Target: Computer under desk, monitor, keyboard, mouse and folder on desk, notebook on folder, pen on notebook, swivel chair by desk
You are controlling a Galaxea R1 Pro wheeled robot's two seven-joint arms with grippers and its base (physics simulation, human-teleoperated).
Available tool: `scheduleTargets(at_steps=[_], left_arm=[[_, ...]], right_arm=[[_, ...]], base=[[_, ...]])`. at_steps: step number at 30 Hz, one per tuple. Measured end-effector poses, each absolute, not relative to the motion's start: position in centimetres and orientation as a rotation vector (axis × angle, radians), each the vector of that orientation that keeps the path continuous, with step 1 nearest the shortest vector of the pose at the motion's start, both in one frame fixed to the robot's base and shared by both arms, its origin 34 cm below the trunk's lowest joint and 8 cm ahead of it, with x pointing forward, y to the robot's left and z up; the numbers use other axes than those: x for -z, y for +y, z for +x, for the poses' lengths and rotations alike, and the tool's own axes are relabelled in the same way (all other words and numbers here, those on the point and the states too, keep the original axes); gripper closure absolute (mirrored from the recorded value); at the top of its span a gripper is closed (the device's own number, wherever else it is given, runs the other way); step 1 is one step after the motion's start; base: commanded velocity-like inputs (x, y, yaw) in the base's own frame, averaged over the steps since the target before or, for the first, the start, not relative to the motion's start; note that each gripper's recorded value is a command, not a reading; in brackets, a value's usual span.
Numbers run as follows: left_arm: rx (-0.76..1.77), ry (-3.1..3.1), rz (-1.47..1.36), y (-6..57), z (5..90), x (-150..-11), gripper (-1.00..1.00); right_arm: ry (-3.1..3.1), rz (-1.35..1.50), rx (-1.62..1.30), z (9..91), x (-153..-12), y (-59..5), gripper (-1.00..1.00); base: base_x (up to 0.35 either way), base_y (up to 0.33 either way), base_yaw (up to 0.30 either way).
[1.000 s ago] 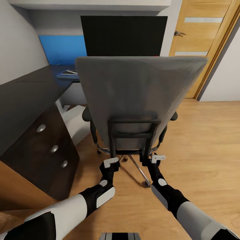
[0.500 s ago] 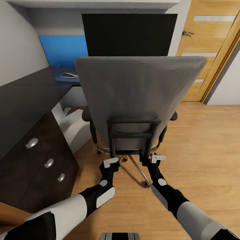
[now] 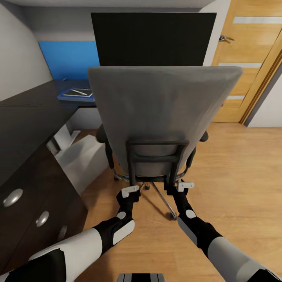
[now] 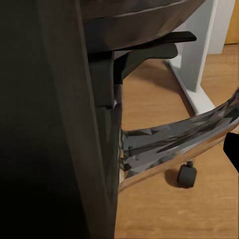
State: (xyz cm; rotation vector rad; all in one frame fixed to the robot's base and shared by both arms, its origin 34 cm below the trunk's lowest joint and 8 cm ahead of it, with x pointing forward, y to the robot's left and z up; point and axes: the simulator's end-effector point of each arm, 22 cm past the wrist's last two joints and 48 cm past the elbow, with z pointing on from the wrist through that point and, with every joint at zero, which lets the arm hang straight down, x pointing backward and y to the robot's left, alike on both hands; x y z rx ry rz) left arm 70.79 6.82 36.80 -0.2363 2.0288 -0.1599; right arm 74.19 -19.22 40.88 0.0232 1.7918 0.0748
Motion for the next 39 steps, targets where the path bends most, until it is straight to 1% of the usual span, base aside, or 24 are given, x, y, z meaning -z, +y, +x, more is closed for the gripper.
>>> scheduleTargets(at_steps=[15,21,28,39], left_arm=[[0.159,2.032,-0.242,6.95,70.76,-36.68,-1.0],[0.159,2.031,-0.242,6.96,70.78,-36.66,-1.0],[0.158,2.031,-0.243,7.04,70.79,-36.66,-1.0],[0.156,2.031,-0.242,7.12,70.8,-36.62,-1.0]], right_arm=[[1.792,0.016,-0.076,74.17,-40.84,-19.11,-1.0],[1.794,0.017,-0.076,74.16,-40.78,-19.11,-1.0],[1.794,0.014,-0.077,74.15,-40.75,-19.07,-1.0],[1.794,0.011,-0.076,74.14,-40.74,-19.03,-1.0]], base=[[0.294,0.0,0.0],[0.087,0.0,0.0],[0.206,0.0,0.0],[0.023,0.0,0.0]])
